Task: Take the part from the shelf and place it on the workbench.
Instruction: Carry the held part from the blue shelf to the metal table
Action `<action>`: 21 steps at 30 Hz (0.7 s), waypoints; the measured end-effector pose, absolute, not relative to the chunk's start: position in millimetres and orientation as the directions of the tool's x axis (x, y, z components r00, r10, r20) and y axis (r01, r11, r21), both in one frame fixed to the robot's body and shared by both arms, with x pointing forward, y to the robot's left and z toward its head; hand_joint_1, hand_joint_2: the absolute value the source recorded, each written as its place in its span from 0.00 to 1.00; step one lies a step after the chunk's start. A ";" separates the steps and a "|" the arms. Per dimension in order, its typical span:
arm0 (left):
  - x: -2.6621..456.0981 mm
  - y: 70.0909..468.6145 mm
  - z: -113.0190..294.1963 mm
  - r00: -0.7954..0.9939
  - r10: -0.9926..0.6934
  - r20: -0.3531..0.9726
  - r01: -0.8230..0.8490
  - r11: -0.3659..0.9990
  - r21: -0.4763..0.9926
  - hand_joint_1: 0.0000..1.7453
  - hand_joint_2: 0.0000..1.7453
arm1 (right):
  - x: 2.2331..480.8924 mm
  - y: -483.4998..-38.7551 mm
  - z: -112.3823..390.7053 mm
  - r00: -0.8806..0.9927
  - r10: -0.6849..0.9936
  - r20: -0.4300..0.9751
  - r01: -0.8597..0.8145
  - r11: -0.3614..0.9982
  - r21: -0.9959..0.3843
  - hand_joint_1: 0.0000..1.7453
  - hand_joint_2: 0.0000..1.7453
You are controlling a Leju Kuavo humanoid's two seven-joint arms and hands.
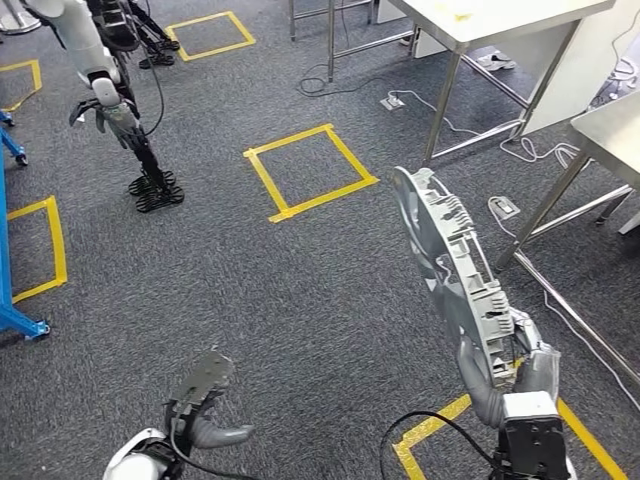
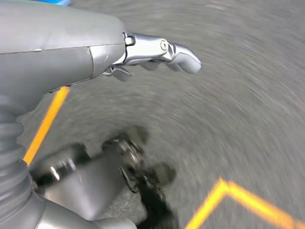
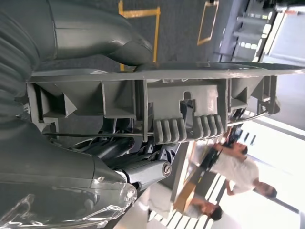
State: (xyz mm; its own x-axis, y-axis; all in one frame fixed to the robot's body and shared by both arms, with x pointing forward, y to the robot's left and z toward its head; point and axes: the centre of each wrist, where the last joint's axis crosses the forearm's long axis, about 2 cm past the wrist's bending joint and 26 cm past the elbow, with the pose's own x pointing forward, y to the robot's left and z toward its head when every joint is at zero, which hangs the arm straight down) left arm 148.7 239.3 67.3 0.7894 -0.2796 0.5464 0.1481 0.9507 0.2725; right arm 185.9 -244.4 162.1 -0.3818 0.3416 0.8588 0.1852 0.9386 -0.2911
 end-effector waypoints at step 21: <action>115.6 188.6 182.4 0.532 -0.481 0.697 0.296 0.877 0.379 0.00 1.00 | 178.6 -267.3 161.1 -0.347 0.392 0.852 0.274 0.911 -0.307 1.00 1.00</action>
State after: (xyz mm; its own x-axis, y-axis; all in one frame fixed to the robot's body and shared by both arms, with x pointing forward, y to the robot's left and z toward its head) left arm 115.6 188.6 182.4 0.5322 -0.4808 0.6968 0.2956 0.8768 0.3793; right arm 178.6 -267.3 161.1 -0.3466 0.3916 0.8523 0.2742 0.9113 -0.3072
